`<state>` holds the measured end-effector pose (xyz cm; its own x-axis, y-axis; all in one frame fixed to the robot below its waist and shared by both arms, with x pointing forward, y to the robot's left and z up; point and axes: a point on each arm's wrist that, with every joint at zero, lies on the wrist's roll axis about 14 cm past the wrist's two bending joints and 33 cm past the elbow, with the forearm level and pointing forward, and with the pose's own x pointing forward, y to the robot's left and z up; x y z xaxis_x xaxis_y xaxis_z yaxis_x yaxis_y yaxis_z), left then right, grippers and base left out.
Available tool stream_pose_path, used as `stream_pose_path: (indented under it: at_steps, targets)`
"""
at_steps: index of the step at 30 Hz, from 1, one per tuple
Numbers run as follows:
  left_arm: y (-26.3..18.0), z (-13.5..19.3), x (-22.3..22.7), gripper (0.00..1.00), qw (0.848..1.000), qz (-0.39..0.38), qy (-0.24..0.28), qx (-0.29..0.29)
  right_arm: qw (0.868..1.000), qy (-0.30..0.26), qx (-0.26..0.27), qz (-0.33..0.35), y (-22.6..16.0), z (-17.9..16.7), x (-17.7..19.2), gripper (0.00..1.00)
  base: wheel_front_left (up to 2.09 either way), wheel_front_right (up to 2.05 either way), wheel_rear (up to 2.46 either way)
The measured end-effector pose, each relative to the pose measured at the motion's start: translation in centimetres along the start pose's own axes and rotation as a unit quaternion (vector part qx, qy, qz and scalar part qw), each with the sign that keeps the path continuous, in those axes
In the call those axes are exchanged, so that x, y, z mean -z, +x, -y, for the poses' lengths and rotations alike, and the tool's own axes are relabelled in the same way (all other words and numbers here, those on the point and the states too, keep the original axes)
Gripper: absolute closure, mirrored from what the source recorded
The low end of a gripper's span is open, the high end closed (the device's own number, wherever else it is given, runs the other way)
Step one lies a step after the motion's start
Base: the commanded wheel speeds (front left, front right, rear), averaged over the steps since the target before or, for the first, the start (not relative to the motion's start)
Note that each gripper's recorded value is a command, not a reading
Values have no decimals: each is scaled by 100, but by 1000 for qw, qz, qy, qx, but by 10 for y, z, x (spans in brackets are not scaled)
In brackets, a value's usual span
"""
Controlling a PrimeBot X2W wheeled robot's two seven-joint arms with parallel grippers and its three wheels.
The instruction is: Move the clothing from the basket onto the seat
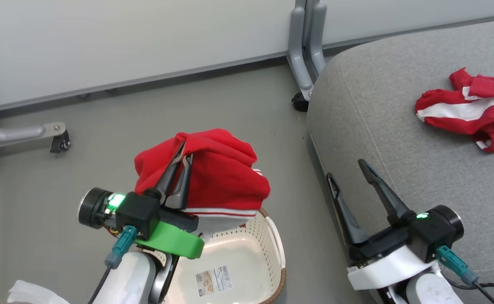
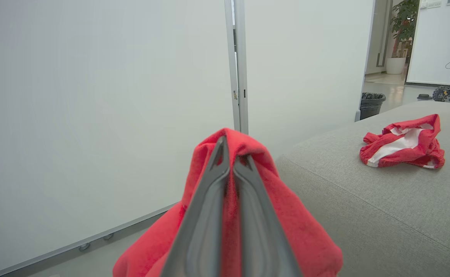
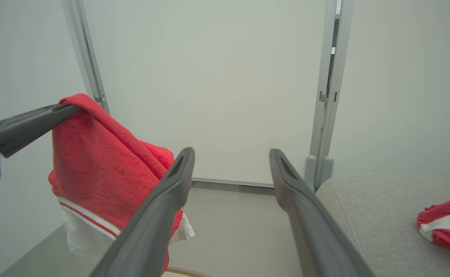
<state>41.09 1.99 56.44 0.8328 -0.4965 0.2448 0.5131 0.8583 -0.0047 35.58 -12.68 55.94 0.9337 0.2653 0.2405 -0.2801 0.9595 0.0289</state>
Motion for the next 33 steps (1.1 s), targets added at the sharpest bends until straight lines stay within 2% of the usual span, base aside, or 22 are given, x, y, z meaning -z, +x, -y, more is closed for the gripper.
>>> stream_pose_path:
  at_steps: [6,14,20,24,28,29,30,32,33]
  targets:
    - [4,28,-28,100,998,38,19,55,999,-6,-43,4,-6,-24,-5,0,0,0,0]
    - [20,69,-50,100,988,76,26,134,994,-18,-108,13,11,-51,-9,0,0,0,0]
    - [23,108,-63,100,976,93,24,194,993,-27,-114,6,16,-52,-4,0,0,0,0]
    - [21,128,-65,100,971,89,20,222,994,-53,-99,-20,14,-41,12,0,0,0,0]
    - [19,142,-59,100,967,72,16,246,994,-47,-90,-28,13,-41,18,0,0,0,0]
    - [19,143,-58,100,966,68,15,249,994,-46,-91,-31,12,-43,20,4,0,0,0]
    - [18,145,-55,100,966,61,14,252,994,-45,-93,-37,11,-44,24,56,0,0,0]
    - [16,146,-50,100,965,50,13,256,994,-43,-94,-42,10,-45,27,100,0,0,0]
    - [16,146,-47,100,966,43,12,256,994,-40,-93,-44,10,-45,28,100,0,0,0]
